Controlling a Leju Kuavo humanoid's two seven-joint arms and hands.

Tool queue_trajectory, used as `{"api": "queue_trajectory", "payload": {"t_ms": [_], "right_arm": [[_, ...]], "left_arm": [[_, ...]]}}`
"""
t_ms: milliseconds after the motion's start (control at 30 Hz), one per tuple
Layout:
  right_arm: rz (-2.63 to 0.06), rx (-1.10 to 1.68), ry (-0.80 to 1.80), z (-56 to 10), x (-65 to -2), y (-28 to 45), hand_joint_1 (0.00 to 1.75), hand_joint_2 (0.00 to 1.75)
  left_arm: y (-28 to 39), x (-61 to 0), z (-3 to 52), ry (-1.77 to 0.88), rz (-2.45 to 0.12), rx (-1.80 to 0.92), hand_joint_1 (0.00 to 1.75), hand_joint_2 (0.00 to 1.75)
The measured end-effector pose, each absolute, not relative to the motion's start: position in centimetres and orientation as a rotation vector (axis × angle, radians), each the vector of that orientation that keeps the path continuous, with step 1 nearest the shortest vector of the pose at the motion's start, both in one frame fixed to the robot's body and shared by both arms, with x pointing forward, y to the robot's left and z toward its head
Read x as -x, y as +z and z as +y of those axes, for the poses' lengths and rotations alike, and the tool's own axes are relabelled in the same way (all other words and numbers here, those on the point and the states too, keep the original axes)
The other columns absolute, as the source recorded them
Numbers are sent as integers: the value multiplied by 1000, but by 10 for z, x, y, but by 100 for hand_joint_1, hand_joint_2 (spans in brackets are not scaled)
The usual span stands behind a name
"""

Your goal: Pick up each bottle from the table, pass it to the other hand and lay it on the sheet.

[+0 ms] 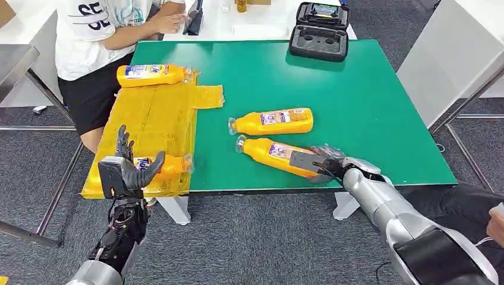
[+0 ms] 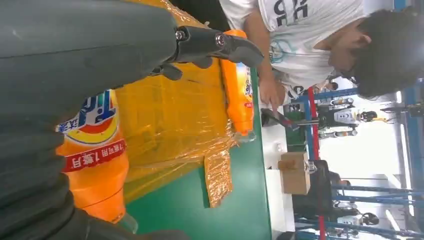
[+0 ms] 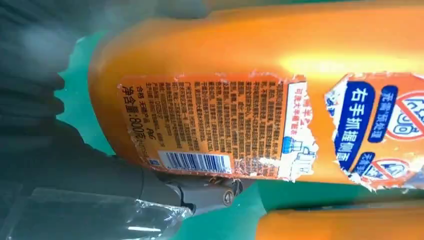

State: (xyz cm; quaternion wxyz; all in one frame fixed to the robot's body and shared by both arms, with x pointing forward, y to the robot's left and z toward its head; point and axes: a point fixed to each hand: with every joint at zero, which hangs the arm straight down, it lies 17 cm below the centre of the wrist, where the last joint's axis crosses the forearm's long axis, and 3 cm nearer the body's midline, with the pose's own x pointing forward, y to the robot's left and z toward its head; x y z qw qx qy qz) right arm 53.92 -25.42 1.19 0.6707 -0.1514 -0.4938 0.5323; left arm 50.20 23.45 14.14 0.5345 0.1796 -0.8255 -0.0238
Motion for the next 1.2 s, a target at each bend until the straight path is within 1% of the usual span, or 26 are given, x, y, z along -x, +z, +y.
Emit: {"api": "queue_trajectory", "payload": {"t_ms": [167, 333, 567, 600, 633, 700, 833, 867, 933, 1000, 1067, 1100, 1133, 1200], "right_arm": [[-1244, 340, 1168, -236, -544, 24, 169, 175], [-1476, 288, 1077, -196, -547, 60, 171, 175], [-1551, 252, 1027, -176, -545, 76, 173, 175], [-1556, 251, 1022, -175, -545, 77, 169, 175], [-1559, 249, 1020, -174, -545, 78, 169, 175], [-1593, 250, 1008, -172, -545, 83, 173, 175], [-1800, 227, 909, -154, -539, 123, 173, 175], [-1852, 224, 880, -149, -537, 135, 169, 175], [-1936, 228, 833, -140, -532, 154, 171, 175], [-2007, 216, 780, -132, -525, 170, 169, 175], [-2064, 172, 723, -125, -516, 181, 171, 175], [-2083, 148, 699, -121, -512, 184, 166, 175], [-2100, 123, 675, -119, -508, 186, 171, 175], [-2129, 61, 636, -109, -500, 189, 168, 175]], "left_arm": [[134, -498, 235, -61, -1954, -426, 0, 175], [133, -489, 234, -46, -1960, -399, 0, 175], [137, -485, 236, -40, -1974, -396, 0, 175], [137, -484, 236, -40, -1977, -397, 0, 175], [138, -484, 237, -40, -1978, -397, 0, 175], [137, -484, 237, -36, -1976, -393, 0, 175], [139, -479, 235, 7, -1979, -308, 0, 175], [142, -478, 234, 16, -1983, -282, 0, 175], [147, -477, 230, 35, -1988, -226, 0, 175], [153, -475, 226, 49, -1996, -163, 0, 175], [161, -474, 220, 53, -2009, -104, 0, 175], [165, -473, 218, 55, -2017, -79, 0, 175], [168, -472, 215, 53, -2023, -57, 0, 175], [175, -470, 206, 48, -2032, 1, 0, 175]]}}
